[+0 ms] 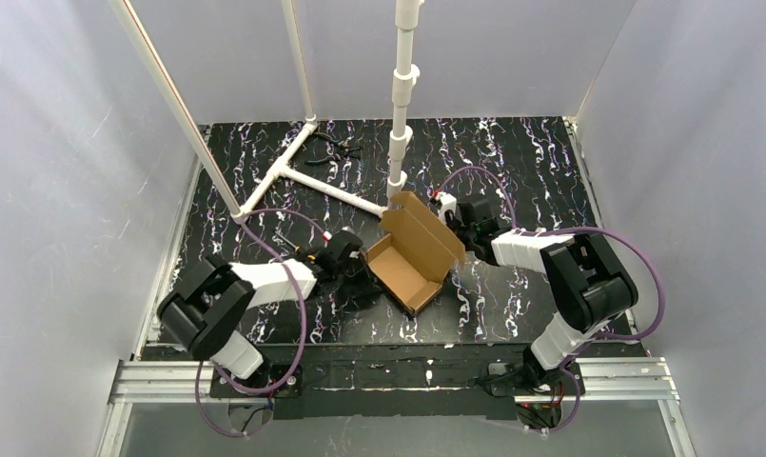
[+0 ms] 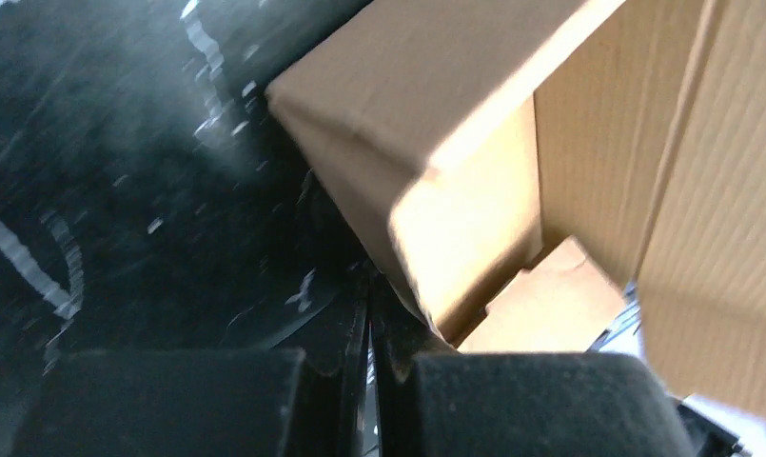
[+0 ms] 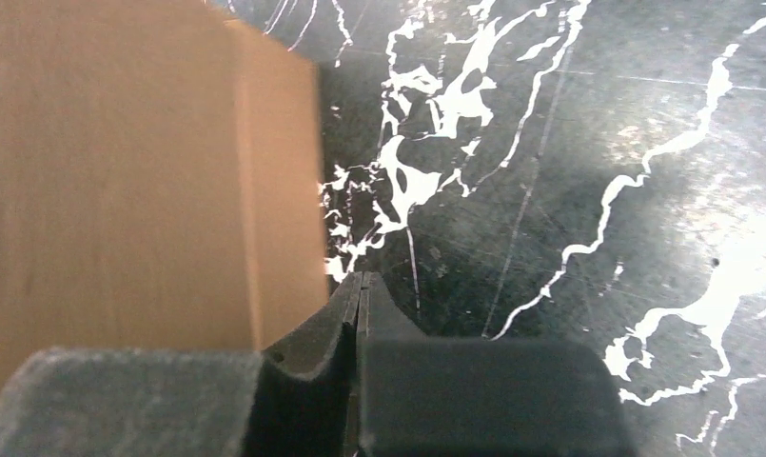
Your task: Fold the paper box
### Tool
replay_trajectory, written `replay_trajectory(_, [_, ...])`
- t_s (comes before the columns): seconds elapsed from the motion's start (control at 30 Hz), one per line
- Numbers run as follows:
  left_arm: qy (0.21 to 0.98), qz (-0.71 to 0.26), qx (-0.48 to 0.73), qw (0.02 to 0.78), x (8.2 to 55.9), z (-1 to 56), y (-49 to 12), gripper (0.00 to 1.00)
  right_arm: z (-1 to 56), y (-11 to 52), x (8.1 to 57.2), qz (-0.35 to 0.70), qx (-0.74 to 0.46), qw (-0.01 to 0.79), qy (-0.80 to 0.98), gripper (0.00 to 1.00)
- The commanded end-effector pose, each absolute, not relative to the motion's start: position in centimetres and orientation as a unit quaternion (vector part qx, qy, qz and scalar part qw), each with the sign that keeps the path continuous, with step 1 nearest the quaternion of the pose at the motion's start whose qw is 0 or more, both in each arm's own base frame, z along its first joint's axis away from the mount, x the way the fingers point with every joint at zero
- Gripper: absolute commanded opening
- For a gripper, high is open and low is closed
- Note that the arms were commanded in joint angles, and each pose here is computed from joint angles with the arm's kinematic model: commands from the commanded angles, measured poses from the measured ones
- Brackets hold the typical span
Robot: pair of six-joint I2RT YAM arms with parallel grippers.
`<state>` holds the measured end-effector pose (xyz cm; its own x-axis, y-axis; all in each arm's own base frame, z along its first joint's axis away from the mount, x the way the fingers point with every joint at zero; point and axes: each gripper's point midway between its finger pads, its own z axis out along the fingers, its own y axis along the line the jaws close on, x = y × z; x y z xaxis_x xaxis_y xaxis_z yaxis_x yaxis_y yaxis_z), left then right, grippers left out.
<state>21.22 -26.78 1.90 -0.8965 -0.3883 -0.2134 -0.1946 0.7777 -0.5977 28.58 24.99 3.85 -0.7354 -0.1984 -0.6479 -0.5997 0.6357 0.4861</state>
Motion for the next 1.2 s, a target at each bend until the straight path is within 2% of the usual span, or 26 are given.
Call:
replay_trajectory(0.0, [0.927,-0.295,-0.167,0.16,23.0,2.4,-29.0,0.0,4.0,26.2,28.0,0.367,-0.264,0.279,0.847,0.05])
replay_trajectory(0.17, [0.931,-0.281,-0.157,0.174,24.1,3.0,-29.4,0.0,3.5,27.4,26.3,0.385,-0.287,0.248,0.841,0.05])
replay_trajectory(0.37, [0.934,-0.264,-0.131,0.2,24.3,4.3,-28.4,0.0,2.3,25.8,28.5,0.315,-0.273,0.26,0.871,0.06])
replay_trajectory(0.57, [0.951,-0.152,-0.123,0.242,23.0,4.2,-21.9,0.0,2.3,23.1,31.1,0.257,-0.245,0.294,0.887,0.09])
replay_trajectory(0.7, [0.948,-0.137,-0.147,0.245,24.1,3.8,-19.3,0.0,2.0,23.2,31.7,0.25,-0.244,0.294,0.89,0.1])
replay_trajectory(0.93, [0.954,-0.13,-0.136,0.232,27.7,4.0,-20.8,0.0,0.2,24.4,32.3,0.23,-0.271,0.268,0.895,0.1])
replay_trajectory(1.17, [0.954,-0.173,-0.126,0.212,29.9,3.1,-24.3,0.0,-0.3,26.7,30.1,0.247,-0.313,0.248,0.883,0.09])
